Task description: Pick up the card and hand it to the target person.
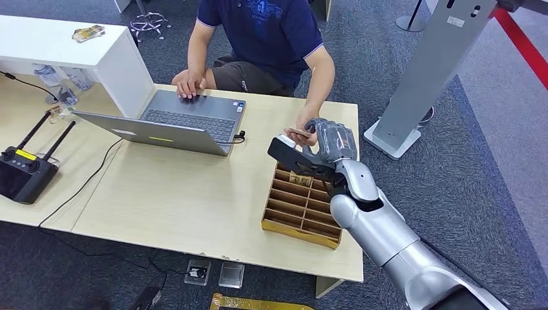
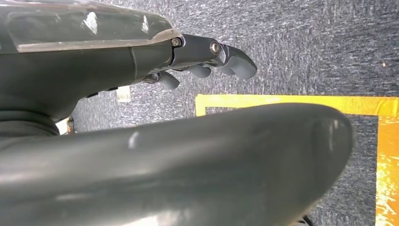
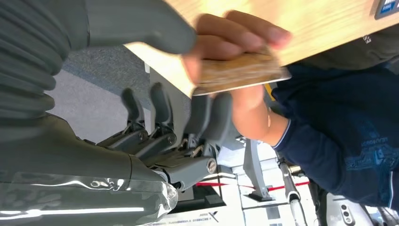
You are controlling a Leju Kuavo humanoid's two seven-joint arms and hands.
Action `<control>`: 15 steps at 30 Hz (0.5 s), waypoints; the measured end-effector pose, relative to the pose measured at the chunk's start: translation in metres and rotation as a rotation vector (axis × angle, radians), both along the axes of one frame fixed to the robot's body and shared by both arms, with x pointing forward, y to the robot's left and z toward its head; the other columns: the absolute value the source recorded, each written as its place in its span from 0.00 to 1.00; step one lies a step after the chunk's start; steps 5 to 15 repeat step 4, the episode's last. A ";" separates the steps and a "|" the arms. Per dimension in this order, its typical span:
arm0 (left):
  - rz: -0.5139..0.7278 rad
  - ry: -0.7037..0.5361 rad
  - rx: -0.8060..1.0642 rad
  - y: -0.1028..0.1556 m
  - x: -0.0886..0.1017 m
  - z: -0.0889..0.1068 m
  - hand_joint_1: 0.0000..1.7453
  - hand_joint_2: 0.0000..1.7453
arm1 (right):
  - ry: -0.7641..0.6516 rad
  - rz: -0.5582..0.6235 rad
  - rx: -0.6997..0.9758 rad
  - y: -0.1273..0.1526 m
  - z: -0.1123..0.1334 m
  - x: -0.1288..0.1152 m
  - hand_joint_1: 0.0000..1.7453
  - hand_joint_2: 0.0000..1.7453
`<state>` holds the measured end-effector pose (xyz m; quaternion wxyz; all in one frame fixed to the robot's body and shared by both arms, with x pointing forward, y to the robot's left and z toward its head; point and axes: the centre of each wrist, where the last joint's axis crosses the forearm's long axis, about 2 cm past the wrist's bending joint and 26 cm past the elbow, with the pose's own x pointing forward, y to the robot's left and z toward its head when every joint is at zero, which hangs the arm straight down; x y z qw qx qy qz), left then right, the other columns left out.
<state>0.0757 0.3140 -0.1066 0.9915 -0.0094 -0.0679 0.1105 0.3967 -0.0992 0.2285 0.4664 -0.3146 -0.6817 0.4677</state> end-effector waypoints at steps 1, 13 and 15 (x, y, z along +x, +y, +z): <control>0.001 0.000 0.000 0.000 -0.001 0.000 0.00 0.00 | 0.003 0.001 -0.002 0.002 -0.001 0.000 0.00 1.00; 0.004 -0.002 0.001 0.000 -0.003 0.000 0.00 0.00 | 0.007 0.001 -0.004 0.005 -0.004 -0.001 0.00 1.00; 0.004 -0.002 0.001 0.000 -0.003 0.000 0.00 0.00 | 0.007 0.001 -0.004 0.005 -0.004 -0.001 0.00 1.00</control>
